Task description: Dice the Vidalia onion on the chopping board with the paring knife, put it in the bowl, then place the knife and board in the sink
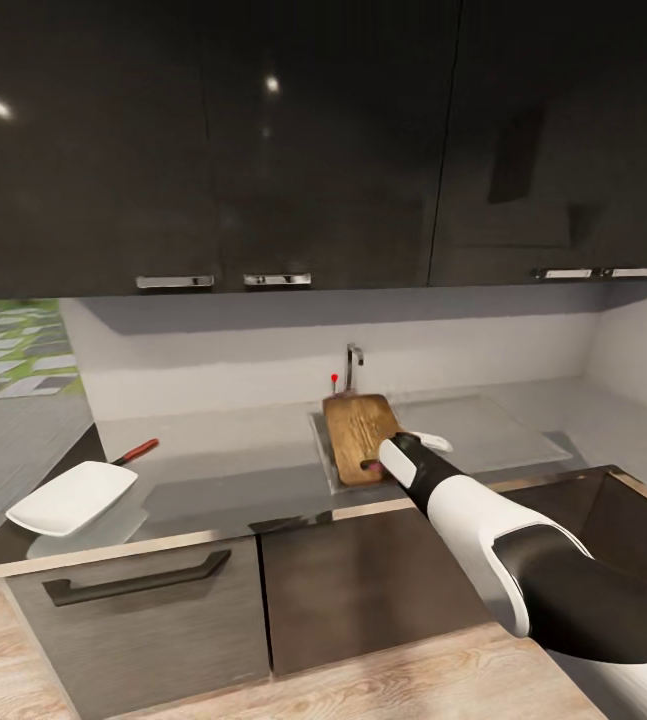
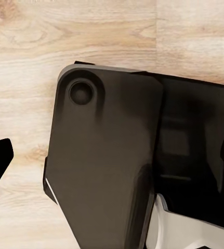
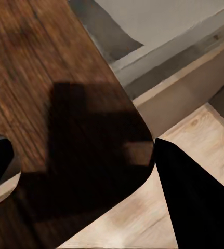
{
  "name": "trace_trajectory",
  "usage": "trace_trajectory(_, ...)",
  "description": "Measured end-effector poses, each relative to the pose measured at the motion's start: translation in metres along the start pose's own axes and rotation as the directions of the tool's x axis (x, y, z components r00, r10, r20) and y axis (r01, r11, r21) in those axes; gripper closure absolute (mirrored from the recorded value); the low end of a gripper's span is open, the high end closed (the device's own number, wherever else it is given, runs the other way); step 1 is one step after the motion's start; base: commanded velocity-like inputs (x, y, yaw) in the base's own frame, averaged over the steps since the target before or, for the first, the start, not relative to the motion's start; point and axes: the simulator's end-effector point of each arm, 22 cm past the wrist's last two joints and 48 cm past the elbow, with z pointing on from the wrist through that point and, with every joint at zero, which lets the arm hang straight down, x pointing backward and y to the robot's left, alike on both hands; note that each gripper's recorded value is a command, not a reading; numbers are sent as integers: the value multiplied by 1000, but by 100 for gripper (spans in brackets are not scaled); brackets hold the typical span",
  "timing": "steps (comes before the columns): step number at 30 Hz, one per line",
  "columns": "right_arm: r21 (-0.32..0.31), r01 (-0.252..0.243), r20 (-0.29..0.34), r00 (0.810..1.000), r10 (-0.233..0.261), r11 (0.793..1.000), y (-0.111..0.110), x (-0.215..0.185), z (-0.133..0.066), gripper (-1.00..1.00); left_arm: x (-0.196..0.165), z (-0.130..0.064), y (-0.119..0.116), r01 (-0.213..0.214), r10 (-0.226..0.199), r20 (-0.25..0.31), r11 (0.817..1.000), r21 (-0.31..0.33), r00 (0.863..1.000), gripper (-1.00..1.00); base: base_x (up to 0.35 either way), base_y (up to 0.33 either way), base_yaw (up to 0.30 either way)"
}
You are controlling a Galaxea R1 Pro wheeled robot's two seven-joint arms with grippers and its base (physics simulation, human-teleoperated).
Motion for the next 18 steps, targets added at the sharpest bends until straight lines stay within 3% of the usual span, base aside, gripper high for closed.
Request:
trace_trajectory(4,-115,115,-18,993,-117,987,25,6,-3,100,0,0,0,-3,3,1,1000,2,1000,-100,0,0,0)
trace_trajectory(6,-178,201,7,979,-203,963,40,5,-6,100,0,0,0,-5,5,1,1000,3,1000,-100,0,0,0)
trace_trajectory(9,-263,280,25,959,-283,923,59,10,-10,100,-1,0,0,-6,6,3,1000,3,1000,-100,0,0,0)
trace_trajectory(12,-306,401,81,915,-396,863,72,11,-14,100,-1,0,0,-6,6,4,1000,3,1000,-100,0,0,0)
trace_trajectory(14,-325,492,125,869,-480,807,79,12,-17,100,-2,0,-1,-5,5,4,1000,4,1000,-100,0,0,0)
trace_trajectory(16,-358,536,135,840,-526,765,86,19,-20,100,-2,0,-1,-4,4,5,1000,4,1000,-100,0,0,0)
trace_trajectory(17,-401,549,125,826,-550,733,92,30,-23,100,-2,0,-2,-4,4,5,1000,5,1000,-100,0,0,0)
trace_trajectory(18,-440,540,119,827,-550,717,99,34,-28,100,-2,0,-2,-4,4,6,1000,5,1000,-100,0,0,0)
